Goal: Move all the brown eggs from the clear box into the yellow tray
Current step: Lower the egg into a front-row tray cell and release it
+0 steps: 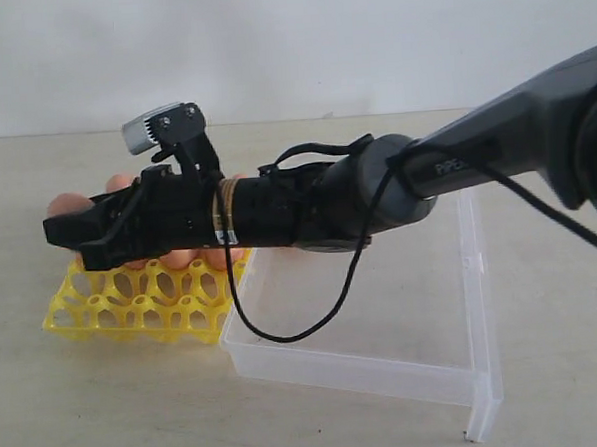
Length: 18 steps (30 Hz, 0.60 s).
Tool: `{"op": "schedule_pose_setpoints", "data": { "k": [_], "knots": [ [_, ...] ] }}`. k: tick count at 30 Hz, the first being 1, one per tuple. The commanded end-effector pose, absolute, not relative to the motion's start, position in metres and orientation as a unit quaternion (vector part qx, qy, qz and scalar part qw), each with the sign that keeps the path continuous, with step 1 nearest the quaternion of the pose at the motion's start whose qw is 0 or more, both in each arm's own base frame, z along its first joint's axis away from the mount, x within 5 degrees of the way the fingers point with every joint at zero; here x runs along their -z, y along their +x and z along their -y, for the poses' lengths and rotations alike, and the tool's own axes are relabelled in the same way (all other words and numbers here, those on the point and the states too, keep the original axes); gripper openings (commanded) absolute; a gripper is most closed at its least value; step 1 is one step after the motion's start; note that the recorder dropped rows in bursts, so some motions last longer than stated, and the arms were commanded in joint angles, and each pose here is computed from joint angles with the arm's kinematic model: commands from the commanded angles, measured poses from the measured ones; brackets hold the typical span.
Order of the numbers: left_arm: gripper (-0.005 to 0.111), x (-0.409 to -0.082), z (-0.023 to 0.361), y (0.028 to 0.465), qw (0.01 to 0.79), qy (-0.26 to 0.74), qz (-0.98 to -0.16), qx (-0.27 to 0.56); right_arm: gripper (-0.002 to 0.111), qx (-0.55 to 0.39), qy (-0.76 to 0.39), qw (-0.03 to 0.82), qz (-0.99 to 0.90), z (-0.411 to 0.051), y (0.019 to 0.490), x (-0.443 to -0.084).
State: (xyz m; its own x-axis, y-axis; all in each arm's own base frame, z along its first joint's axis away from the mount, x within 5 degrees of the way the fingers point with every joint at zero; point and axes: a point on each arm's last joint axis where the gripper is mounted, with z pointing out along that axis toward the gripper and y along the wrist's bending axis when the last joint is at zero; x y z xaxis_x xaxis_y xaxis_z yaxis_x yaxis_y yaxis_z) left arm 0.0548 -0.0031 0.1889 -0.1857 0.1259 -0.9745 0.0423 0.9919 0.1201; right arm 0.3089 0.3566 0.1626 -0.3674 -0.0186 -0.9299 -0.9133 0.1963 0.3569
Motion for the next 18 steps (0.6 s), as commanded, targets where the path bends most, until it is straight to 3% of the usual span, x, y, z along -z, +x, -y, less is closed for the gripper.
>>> {"op": "schedule_pose_setpoints", "data": {
  "k": [1,5,18],
  "knots": [
    [-0.004,-0.188,0.003,0.055,0.636,0.051,-0.769,-0.028,0.0,-0.499,-0.367,0.434,-0.654,-0.375,0.312,-0.163],
    [-0.004,-0.188,0.003,0.055,0.636,0.051,-0.769,-0.028,0.0,-0.465,-0.36,0.43,-0.685,-0.385,0.316,-0.158],
    [-0.004,-0.188,0.003,0.055,0.636,0.051,-0.769,-0.028,0.0,-0.494,-0.302,0.379,-0.722,-0.405,0.333,-0.129]
  ]
}}
